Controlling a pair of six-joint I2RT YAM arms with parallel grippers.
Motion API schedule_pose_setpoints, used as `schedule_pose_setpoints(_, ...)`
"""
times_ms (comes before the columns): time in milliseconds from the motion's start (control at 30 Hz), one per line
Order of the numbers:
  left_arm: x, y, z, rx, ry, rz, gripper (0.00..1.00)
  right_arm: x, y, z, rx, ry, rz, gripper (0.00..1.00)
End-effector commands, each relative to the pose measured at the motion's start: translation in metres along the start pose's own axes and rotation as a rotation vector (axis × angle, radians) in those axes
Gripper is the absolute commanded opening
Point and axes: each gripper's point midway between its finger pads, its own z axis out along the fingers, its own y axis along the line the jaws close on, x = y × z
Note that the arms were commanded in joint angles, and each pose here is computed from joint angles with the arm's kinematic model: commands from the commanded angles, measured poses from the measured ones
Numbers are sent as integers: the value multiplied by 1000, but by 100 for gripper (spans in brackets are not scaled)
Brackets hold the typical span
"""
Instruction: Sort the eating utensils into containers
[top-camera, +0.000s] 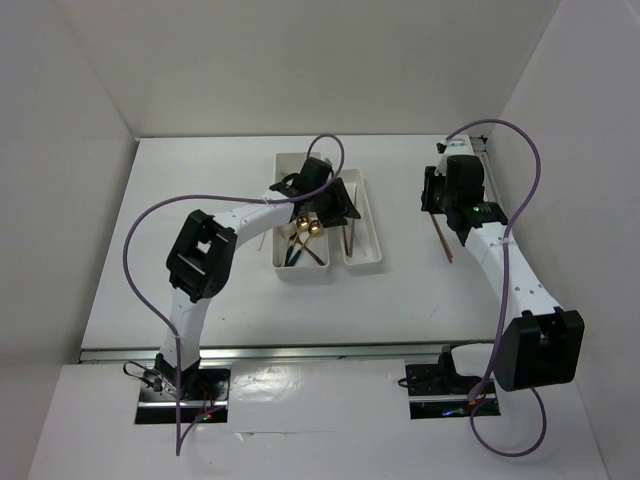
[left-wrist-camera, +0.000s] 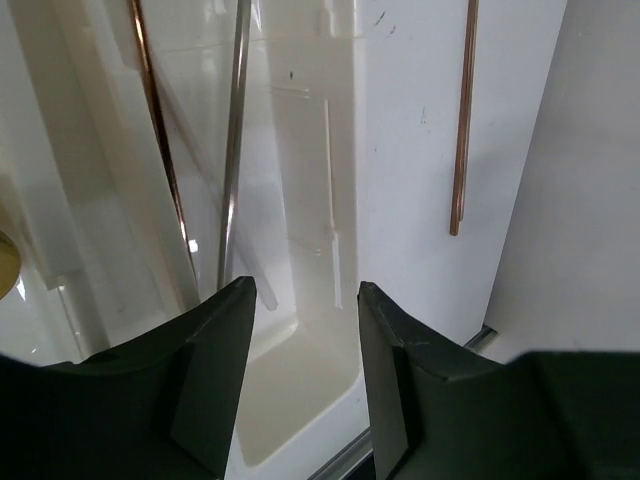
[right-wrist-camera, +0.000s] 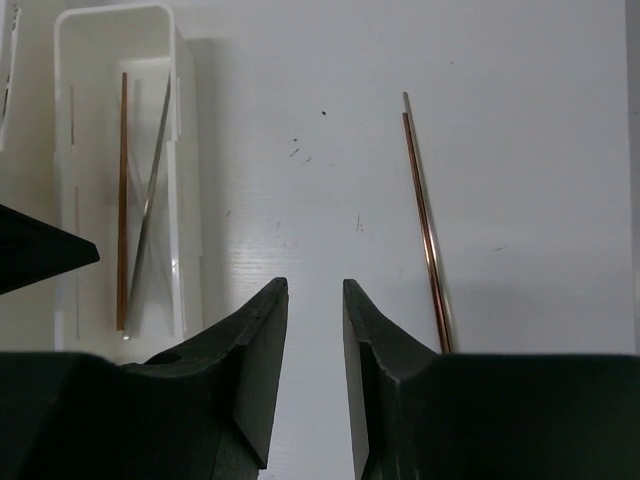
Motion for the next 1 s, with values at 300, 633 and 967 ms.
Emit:
schedule_pose_setpoints(300,-86,-140,-136,206,-361,589,66,25,-34,7,102,-21,-302,35)
schedule_pose_setpoints(633,-119,-83,-272,127,-394,814,100,100,-52,22,21,189,-487,47)
schedule_pose_setpoints(967,-139,14,-360,-40,-426,768,100,136,-88,29,-45,403,-311,33)
